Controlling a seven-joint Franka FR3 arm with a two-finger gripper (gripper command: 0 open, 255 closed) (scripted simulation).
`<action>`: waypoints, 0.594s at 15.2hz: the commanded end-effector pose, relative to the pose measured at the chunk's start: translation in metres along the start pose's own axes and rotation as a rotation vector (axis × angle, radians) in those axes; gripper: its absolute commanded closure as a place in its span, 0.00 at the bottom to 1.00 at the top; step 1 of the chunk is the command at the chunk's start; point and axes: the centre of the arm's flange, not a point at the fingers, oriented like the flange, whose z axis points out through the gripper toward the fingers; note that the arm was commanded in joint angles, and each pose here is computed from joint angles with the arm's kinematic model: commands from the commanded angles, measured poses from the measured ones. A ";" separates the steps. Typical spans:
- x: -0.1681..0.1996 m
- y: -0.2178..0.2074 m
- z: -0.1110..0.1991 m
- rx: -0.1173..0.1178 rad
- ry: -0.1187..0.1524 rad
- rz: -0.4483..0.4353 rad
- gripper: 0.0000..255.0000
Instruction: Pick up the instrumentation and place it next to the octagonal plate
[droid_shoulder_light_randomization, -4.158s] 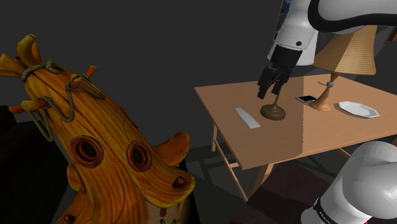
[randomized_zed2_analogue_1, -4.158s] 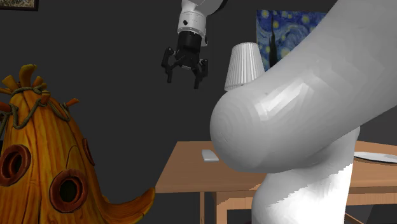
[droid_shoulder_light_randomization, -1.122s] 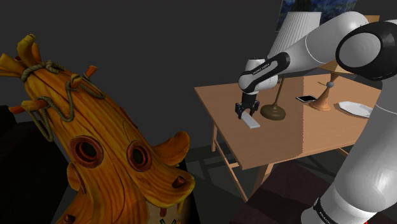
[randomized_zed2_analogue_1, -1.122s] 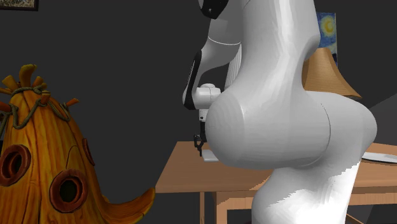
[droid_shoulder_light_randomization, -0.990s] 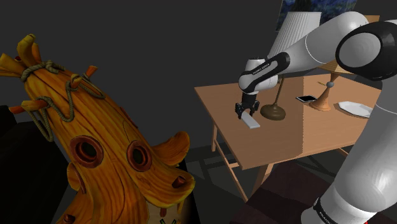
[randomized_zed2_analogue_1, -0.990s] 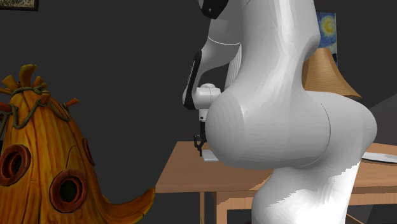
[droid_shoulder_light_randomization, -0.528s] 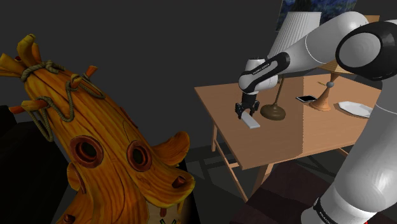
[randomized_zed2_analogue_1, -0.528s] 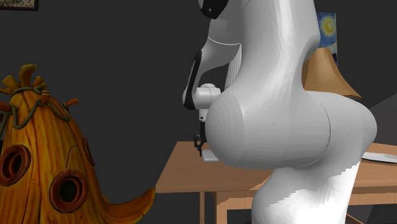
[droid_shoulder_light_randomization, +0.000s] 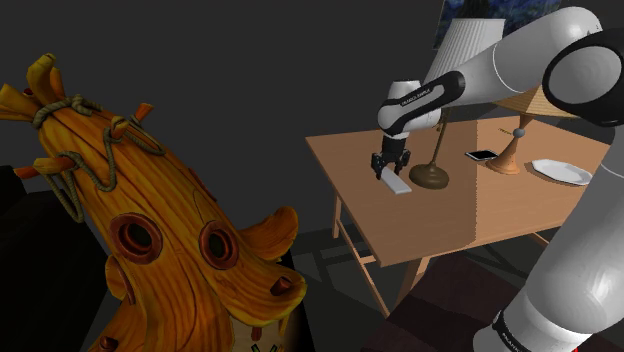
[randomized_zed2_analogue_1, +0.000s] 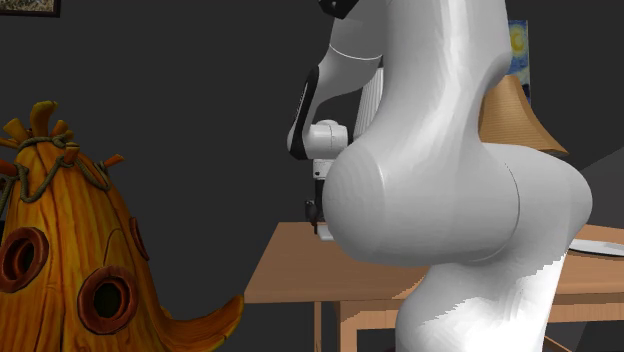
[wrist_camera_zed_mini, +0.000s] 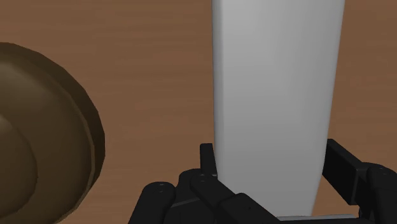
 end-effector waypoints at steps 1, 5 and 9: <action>0.001 -0.001 -0.012 0.000 0.000 0.000 1.00; 0.001 -0.001 -0.033 0.000 0.000 0.000 1.00; 0.000 0.000 -0.049 0.000 0.000 0.000 1.00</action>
